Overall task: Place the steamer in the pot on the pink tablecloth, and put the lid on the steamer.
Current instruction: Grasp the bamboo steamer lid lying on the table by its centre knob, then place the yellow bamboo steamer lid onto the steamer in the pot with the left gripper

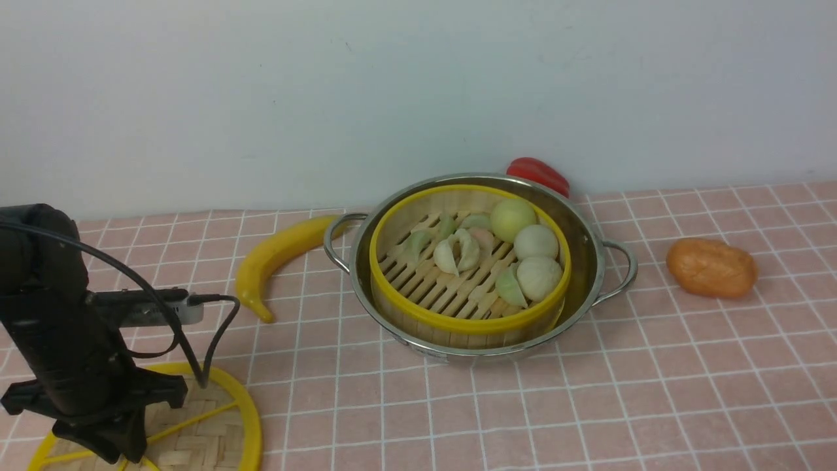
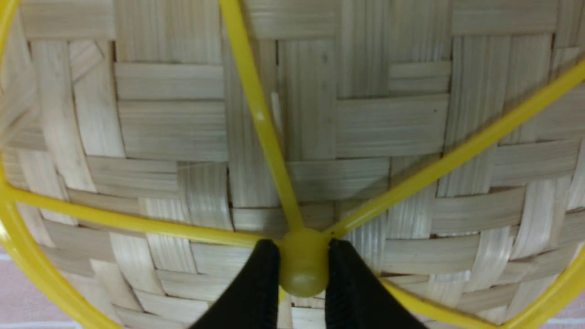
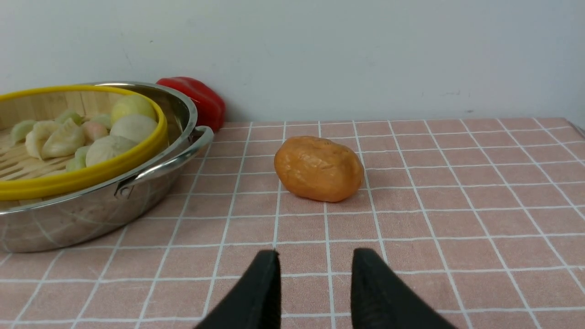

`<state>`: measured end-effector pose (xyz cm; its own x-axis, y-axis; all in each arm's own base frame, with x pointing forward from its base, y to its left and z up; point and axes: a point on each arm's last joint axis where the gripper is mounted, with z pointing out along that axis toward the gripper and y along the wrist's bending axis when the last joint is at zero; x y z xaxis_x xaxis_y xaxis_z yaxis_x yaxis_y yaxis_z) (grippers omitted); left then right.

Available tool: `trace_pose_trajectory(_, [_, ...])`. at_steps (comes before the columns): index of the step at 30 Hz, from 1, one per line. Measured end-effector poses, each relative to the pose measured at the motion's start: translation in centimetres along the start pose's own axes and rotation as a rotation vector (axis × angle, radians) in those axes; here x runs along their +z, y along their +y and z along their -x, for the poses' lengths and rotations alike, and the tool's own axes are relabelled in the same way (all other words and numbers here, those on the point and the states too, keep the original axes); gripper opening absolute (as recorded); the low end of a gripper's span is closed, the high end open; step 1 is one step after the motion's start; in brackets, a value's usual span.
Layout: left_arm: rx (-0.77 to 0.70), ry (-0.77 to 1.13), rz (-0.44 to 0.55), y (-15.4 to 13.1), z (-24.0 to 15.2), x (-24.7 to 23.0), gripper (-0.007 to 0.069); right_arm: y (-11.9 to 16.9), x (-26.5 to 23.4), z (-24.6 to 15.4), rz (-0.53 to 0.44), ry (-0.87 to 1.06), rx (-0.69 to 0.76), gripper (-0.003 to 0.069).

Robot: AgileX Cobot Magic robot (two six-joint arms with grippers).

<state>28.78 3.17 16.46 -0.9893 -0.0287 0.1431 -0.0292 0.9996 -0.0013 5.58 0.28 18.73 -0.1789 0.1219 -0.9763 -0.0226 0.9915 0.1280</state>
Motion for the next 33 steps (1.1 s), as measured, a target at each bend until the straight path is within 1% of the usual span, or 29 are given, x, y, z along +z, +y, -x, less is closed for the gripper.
trace_pose_trajectory(5, [0.068,-0.035,0.001,0.0,0.6,-1.3,0.0116,0.0,0.0,0.0,0.0,0.0,0.0,0.024])
trace_pose_trajectory(8, [0.119,-0.153,-0.001,-0.3,1.4,-4.6,0.0116,0.0,0.0,0.0,0.0,0.0,0.0,0.024])
trace_pose_trajectory(10, [0.177,-0.255,-0.002,-0.9,1.8,-7.8,0.0116,0.0,0.0,0.0,0.0,0.0,0.0,0.024])
trace_pose_trajectory(11, [0.245,-0.343,-0.005,-1.8,1.9,-10.9,0.0116,0.0,0.0,0.0,0.0,0.0,0.0,0.024])
trace_pose_trajectory(12, [0.292,-0.39,-0.01,-2.5,1.9,-12.7,0.0116,0.0,0.0,0.0,0.0,0.0,0.0,0.024])
trace_pose_trajectory(16, [0.475,-0.527,-0.037,-6.1,1.6,-17.9,0.0116,0.0,0.0,0.0,0.0,0.0,0.0,0.024])
trace_pose_trajectory(17, [0.563,-0.571,-0.039,-8.0,1.3,-19.2,0.0116,0.0,0.0,0.0,0.0,0.0,0.0,0.024])
trace_pose_trajectory(18, [0.609,-0.595,-0.035,-8.8,1.2,-19.9,0.0116,0.0,0.0,0.0,0.0,0.0,0.0,0.024])
trace_pose_trajectory(19, [0.682,-0.618,-0.029,-10.2,1.1,-20.5,0.0116,0.0,0.0,0.0,0.0,0.0,0.0,0.024])
trace_pose_trajectory(22, [0.933,-0.652,0.018,-14.7,0.8,-21.3,0.0116,0.0,0.0,0.0,0.0,0.0,0.0,0.024])
trace_pose_trajectory(25, [1.16,-0.622,0.104,-18.3,1.2,-20.3,0.0116,0.0,0.0,0.0,0.0,0.0,0.0,0.024])
trace_pose_trajectory(26, [1.202,-0.613,0.131,-19.0,1.4,-20.0,0.0116,0.0,0.0,0.0,0.0,0.0,0.0,0.024])
trace_pose_trajectory(27, [1.286,-0.586,0.167,-20.5,1.8,-19.1,0.0116,0.0,0.0,0.0,0.0,0.0,0.0,0.024])
trace_pose_trajectory(28, [1.296,-0.587,0.176,-20.6,1.9,-19.0,0.0116,0.0,0.0,0.0,0.0,0.0,0.0,0.024])
trace_pose_trajectory(30, [1.395,-0.556,0.238,-22.9,3.1,-17.2,0.0116,0.0,0.0,0.0,0.0,0.0,0.0,0.024])
trace_pose_trajectory(32, [1.407,-0.557,0.251,-23.5,3.5,-16.8,0.0116,0.0,0.0,0.0,0.0,0.0,0.0,0.024])
trace_pose_trajectory(33, [1.421,-0.562,0.279,-24.4,4.5,-16.0,0.0116,0.0,0.0,0.0,0.0,0.0,0.0,0.024])
